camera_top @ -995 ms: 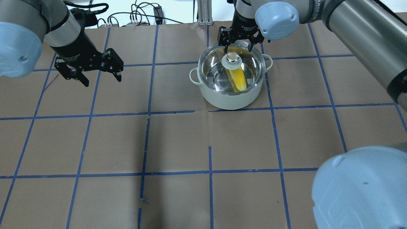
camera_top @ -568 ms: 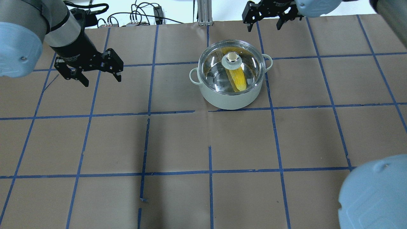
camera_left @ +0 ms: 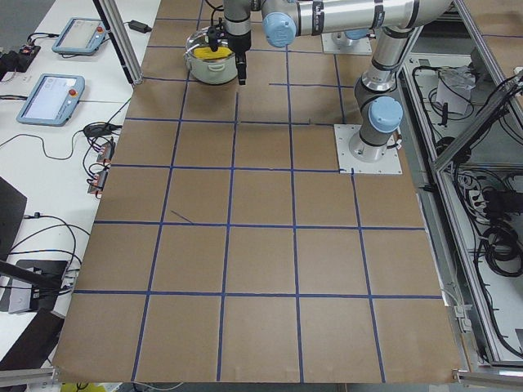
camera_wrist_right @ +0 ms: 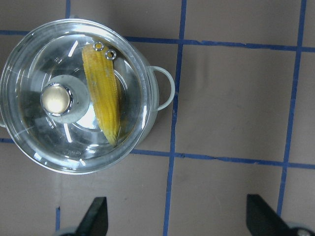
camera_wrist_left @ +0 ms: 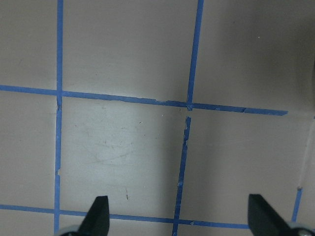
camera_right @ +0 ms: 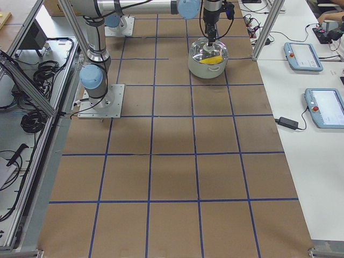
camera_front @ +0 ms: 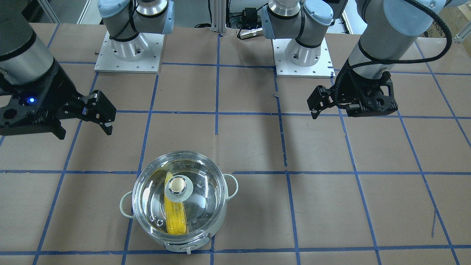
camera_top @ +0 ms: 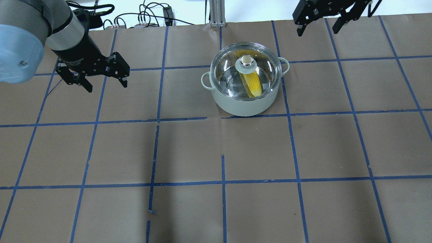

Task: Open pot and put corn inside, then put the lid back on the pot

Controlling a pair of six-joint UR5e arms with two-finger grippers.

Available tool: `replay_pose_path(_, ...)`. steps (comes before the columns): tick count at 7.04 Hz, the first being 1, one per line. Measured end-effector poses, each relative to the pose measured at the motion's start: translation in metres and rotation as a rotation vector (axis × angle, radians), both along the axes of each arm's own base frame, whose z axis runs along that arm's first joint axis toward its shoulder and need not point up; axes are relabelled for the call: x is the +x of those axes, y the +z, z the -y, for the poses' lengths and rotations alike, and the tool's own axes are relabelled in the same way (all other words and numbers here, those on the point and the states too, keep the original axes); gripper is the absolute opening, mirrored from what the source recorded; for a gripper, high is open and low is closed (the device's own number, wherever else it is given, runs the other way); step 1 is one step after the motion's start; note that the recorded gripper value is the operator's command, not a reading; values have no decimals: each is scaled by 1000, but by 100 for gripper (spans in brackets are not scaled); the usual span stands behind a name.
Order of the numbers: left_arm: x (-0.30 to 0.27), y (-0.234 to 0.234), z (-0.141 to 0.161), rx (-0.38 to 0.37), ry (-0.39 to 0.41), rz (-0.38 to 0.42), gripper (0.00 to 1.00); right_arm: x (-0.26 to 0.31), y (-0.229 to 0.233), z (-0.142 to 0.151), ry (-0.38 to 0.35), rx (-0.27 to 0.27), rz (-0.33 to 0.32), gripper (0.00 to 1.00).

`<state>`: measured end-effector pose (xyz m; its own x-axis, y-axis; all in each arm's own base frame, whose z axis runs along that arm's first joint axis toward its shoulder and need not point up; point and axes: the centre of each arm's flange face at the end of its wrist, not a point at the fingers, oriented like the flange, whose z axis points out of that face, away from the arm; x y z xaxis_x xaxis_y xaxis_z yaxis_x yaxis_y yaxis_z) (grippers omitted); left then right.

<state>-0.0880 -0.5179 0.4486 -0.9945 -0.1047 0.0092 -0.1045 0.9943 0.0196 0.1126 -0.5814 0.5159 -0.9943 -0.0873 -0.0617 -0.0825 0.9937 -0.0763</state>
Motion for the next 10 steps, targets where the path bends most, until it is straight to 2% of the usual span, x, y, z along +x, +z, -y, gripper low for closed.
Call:
replay_pose_path(3, 0, 1, 0, -1, -1, 2, 100, 5, 10, -75, -9, 18, 5, 100)
replay_pose_path(5, 0, -1, 0, 2, -1, 1, 100, 7, -4, -110, -16, 103, 12, 100)
replay_pose_path(7, -1, -2, -1, 3, -1, 1, 100, 7, -8, -120, -18, 137, 8, 100)
replay_pose_path(10, -1, -1, 0, 3, -1, 1, 100, 4, -10, -120, -9, 131, -23, 100)
